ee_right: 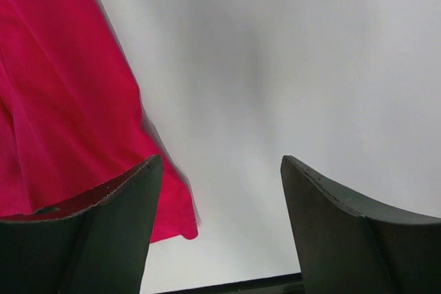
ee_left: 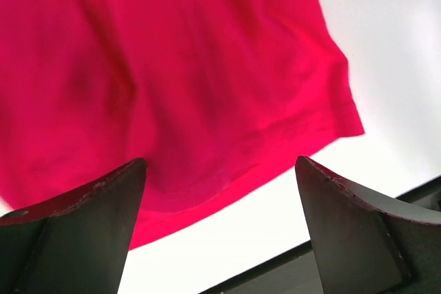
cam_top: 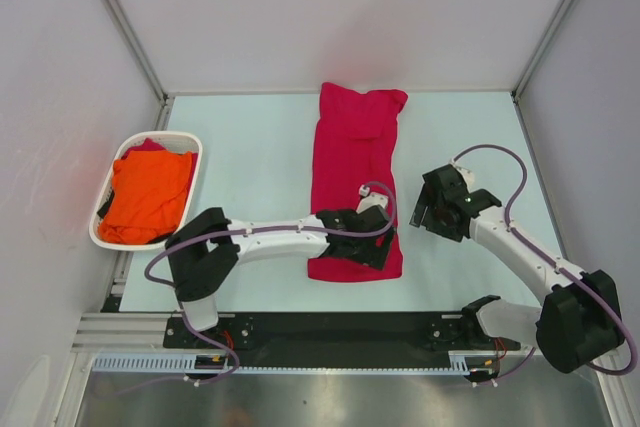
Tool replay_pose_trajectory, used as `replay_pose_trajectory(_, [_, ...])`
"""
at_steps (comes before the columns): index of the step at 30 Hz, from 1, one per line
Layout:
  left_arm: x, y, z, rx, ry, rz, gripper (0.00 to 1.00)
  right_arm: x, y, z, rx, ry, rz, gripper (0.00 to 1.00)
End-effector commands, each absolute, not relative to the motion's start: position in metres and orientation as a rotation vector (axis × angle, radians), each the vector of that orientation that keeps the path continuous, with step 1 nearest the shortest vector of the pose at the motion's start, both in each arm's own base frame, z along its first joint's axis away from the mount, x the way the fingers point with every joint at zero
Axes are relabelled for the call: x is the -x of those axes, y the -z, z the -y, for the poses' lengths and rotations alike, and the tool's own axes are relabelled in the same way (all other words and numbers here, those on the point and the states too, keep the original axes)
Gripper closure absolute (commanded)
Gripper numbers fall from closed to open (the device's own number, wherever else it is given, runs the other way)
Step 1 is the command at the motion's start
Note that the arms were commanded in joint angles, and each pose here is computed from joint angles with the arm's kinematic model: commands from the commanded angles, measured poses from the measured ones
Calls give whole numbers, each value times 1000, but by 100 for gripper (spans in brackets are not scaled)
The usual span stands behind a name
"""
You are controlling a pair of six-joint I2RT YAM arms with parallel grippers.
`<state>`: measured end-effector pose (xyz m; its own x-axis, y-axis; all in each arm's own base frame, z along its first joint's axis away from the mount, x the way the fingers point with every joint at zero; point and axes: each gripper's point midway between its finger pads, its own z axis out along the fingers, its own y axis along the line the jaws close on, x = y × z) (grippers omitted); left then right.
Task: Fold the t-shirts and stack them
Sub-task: Rotate the tshirt 90 degrees
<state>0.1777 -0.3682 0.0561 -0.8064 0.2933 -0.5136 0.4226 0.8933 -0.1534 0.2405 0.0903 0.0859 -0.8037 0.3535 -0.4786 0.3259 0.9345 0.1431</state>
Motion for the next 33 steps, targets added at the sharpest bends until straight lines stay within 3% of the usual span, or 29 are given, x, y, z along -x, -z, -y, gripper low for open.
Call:
replay_pose_trajectory(1, [-168, -61, 397, -583, 457, -2559, 5, -248, -94, -84, -487, -89, -2531, 25])
replay_pose_trajectory(7, [-160, -56, 402, -594, 474, -2563, 8, -252, -101, -77, -513, -106, -2506, 26])
replay_pose_trajectory(10, [-161, -66, 405, -583, 507, -2536, 15, -251, -99, -75, -517, -107, -2511, 26])
replay_pose_trajectory(13, [-160, -73, 409, -582, 551, -2517, 48, -251, -98, -76, -521, -113, -2512, 26])
replay_pose_trajectory(14, [-160, -71, 411, -584, 562, -2520, 71, -251, -98, -76, -522, -119, -2513, 26])
replay_pose_trajectory(15, [-159, -73, 414, -585, 580, -2515, 84, -251, -97, -77, -521, -121, -2515, 26])
replay_pose_trajectory(17, [-158, -70, 417, -580, 588, -2526, 100, -250, -97, -76, -520, -117, -2514, 26])
replay_pose_trajectory(25, [-166, -89, 402, -481, 575, -2478, 100, -249, -97, -71, -528, -110, -2506, 26])
replay_pose_trajectory(29, [-167, -121, 404, -406, 704, -2383, 100, -249, -91, -73, -531, -126, -2521, 26])
replay_pose_trajectory(33, [-155, -112, 403, -365, 822, -2399, 100, -249, -87, -75, -523, -130, -2531, 27])
